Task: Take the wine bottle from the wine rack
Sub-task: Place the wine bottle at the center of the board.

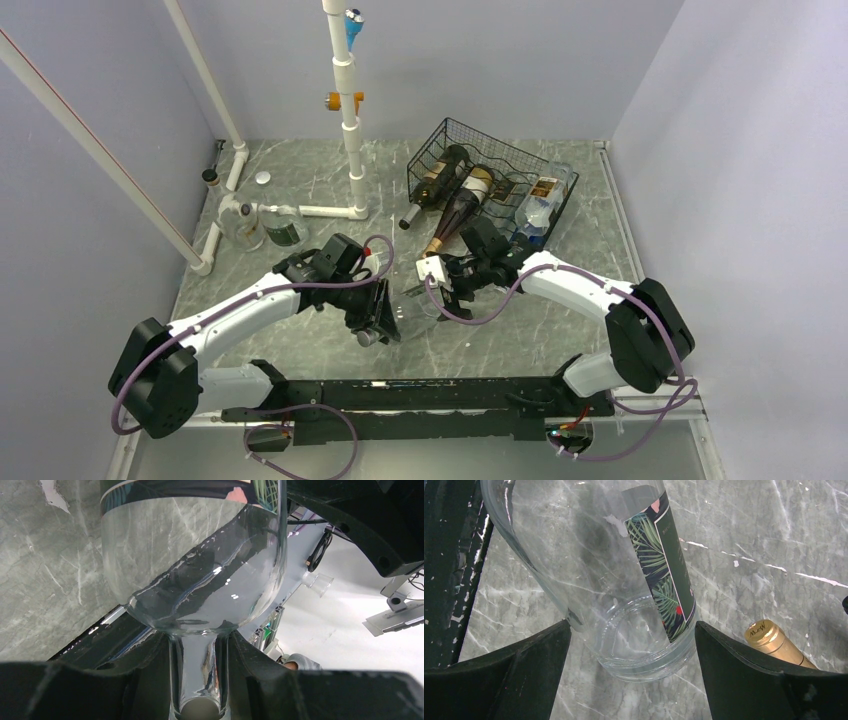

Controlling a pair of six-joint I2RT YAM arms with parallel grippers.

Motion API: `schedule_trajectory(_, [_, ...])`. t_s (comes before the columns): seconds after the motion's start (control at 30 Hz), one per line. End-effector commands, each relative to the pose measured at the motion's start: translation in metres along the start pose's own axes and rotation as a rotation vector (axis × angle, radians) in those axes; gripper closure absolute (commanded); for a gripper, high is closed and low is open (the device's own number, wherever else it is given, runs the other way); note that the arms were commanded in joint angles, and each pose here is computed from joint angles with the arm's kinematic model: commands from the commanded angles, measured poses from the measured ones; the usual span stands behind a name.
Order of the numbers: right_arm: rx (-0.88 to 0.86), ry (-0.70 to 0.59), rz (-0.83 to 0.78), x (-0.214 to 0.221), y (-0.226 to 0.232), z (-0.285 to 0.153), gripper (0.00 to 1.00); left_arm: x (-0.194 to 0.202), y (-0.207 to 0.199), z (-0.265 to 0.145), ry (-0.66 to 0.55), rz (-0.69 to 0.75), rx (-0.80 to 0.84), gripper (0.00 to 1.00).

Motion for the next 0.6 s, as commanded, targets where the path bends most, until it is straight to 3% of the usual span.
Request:
schedule_trajectory(0.0, [-0.001, 0.014, -0.006, 0.0077, 0.0017, 0.0091, 0.08, -0.0004, -0.0406, -0.0119, 0.053, 0.214, 0.239, 0.75])
schedule_trajectory(0.57, [-0.037, -0.001, 0.016, 0.0082, 0.0049, 0.011, 0.07, 0.0018, -0.0476, -0.0181, 0.093, 0.24, 0.278, 0.47])
Point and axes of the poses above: each gripper's point midway between its finger pads, its own z axis out along the fingers, its own y axis along the line the jaws close on, x = y × z, the point moved 8 cm from there along -z, back along the fingers, and after that the axes turned 15 degrees about -z, right-handed, at the moved point
